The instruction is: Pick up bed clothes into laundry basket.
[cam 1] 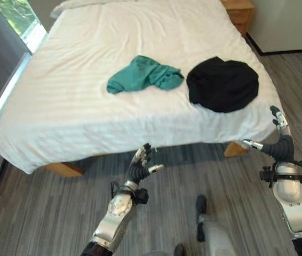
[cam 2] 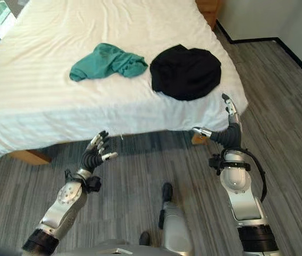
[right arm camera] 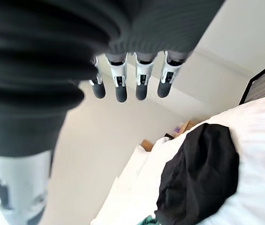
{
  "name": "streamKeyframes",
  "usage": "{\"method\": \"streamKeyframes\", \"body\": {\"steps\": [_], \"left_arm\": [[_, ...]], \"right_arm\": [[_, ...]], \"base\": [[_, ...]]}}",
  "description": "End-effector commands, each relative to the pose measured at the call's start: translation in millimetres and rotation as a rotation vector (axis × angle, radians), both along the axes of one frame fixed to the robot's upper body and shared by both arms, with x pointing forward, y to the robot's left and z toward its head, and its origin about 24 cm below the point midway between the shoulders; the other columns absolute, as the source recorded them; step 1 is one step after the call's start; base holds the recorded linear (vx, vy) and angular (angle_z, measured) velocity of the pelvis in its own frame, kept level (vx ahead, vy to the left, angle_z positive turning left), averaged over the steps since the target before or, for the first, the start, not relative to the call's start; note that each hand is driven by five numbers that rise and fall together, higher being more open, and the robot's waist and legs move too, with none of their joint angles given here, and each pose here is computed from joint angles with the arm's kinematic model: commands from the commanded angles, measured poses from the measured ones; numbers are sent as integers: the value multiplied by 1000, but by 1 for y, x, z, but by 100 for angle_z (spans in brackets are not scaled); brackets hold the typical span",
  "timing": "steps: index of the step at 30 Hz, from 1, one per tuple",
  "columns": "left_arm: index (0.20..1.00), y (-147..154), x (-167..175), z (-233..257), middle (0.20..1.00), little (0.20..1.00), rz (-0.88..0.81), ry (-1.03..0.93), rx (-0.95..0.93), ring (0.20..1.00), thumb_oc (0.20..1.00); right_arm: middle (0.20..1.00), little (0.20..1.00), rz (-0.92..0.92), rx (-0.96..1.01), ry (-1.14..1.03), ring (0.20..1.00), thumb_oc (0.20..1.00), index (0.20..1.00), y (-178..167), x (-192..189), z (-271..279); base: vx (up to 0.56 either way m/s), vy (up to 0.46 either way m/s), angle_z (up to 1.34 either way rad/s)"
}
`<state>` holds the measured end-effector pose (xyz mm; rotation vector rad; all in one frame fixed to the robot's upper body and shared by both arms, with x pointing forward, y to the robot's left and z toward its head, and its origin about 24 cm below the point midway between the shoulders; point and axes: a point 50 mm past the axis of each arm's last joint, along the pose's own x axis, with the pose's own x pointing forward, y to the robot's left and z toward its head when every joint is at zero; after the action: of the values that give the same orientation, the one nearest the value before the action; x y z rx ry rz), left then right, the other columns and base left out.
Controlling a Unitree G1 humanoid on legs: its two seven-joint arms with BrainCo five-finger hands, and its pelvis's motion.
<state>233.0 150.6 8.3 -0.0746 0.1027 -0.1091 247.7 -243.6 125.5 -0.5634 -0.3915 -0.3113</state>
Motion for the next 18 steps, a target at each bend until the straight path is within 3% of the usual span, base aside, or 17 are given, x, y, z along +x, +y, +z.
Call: {"method": "streamKeyframes", "body": {"steps": [1, 6, 11, 16, 18], "left_arm": [[1000, -4, 0, 24, 1000, 1000, -35, -131, -40, 1000, 1000], [1000, -7, 0, 34, 1000, 1000, -15, -157, -117, 1000, 1000], [1000, -8, 0, 36, 1000, 1000, -5, -151, -149, 1000, 1000], [1000, -14, -7, 19, 1000, 1000, -33, -71, -148, 1000, 1000], [1000, -15, -12, 13, 1000, 1000, -52, -33, -169, 1000, 1000]], "right_arm": [[1000, 1000, -106, -83, -165, 1000, 1000, 1000, -12, 4, 31], [1000, 1000, -329, -187, -211, 1000, 1000, 1000, -30, 16, 43], [1000, 1000, -408, -242, -157, 1000, 1000, 1000, -41, 32, 40], [1000, 1000, -440, -278, 62, 1000, 1000, 1000, -52, 40, 0], [1000, 1000, -453, -231, 275, 1000, 1000, 1000, -55, 43, -45]], "base": [[677, -289, 87], [277, -221, 26], [264, 68, -27], [287, 120, -63], [143, 110, -25]]}}
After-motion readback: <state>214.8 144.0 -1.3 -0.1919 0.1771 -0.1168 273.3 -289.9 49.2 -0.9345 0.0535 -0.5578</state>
